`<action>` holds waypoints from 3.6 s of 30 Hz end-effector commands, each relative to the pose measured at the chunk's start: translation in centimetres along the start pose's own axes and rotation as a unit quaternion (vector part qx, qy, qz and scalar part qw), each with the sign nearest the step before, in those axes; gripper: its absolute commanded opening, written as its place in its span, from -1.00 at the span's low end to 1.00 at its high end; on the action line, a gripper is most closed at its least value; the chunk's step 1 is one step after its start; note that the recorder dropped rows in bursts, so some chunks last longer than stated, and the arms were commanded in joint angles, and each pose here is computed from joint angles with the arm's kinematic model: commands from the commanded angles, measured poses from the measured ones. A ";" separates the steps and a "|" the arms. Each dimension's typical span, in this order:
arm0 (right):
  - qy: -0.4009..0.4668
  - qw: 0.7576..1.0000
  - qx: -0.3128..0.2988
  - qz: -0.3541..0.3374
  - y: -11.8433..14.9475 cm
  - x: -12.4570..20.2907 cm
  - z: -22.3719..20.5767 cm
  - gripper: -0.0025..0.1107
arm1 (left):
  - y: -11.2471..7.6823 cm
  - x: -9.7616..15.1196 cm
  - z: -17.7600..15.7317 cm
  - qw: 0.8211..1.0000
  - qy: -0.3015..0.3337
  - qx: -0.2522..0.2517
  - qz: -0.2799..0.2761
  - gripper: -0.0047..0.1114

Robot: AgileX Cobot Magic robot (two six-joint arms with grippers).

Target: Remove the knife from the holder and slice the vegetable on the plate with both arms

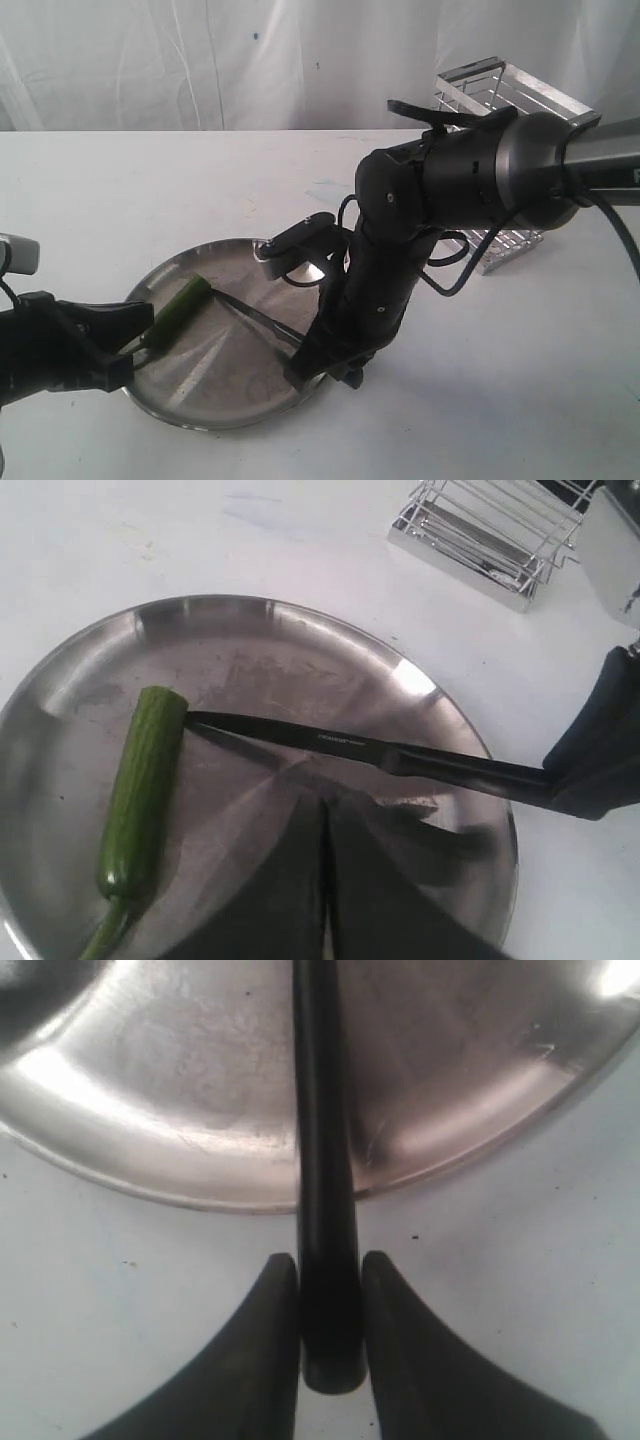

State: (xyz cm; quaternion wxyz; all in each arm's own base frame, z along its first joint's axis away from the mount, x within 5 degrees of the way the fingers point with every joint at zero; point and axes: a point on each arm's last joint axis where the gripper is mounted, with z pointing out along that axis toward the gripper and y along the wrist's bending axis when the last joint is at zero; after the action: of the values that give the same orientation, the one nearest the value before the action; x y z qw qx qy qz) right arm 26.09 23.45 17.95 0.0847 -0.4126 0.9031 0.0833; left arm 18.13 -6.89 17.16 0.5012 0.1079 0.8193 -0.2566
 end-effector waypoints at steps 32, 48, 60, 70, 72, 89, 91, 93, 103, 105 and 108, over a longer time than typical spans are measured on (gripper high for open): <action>0.036 0.999 -0.007 0.003 -0.5 0.2 2.2 -0.73 | 0.1 0.3 0.0 1.000 0.020 -0.007 0.012 -0.92; 0.029 1.000 -0.005 0.007 -0.5 0.1 2.2 -0.73 | 0.3 0.5 0.0 0.999 0.033 -0.017 0.012 -0.92; 0.021 1.000 -0.004 0.008 -0.5 0.0 2.2 -0.52 | 0.3 0.5 0.0 0.999 0.033 -0.017 0.012 -0.92; 0.019 1.000 -0.007 0.012 -0.5 -0.1 2.3 -0.52 | 0.3 0.5 0.0 0.999 0.033 -0.018 0.012 -0.92; 0.019 1.000 -0.007 0.012 -0.5 -0.1 2.3 -0.52 | 0.3 0.5 0.0 0.999 0.034 -0.018 0.013 -0.92; 0.044 0.999 -0.012 0.013 -0.6 0.2 4.0 -0.60 | 0.2 0.6 0.0 0.999 0.038 -0.012 0.022 -0.92; 0.044 0.999 -0.011 0.017 -0.6 0.2 4.0 -0.90 | 0.2 0.6 0.0 0.999 0.039 -0.011 0.023 -0.92; 0.044 0.998 -0.011 0.034 -0.6 0.2 4.0 -0.96 | 0.2 0.6 0.0 0.999 0.040 -0.010 0.025 -0.92; 0.017 0.999 0.021 0.022 -0.6 0.3 -0.6 -0.96 | -0.3 -0.6 -0.1 1.000 -0.022 0.010 -0.001 -0.92; -0.002 0.999 0.031 0.013 -0.5 0.4 -2.5 -0.96 | -0.2 -1.1 -0.4 0.998 -0.046 -0.001 -0.031 -0.92; -0.026 0.999 0.046 -0.002 -0.3 0.8 -5.2 -0.96 | 0.1 -2.5 -0.7 0.993 -0.088 -0.022 -0.075 -0.92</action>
State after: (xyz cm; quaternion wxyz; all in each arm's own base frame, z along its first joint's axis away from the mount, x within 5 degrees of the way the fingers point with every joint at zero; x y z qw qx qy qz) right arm 25.74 22.47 20.34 0.0997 -0.4024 0.9081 0.0588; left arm 18.33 -6.57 18.19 0.5272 0.0610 0.8034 -0.2701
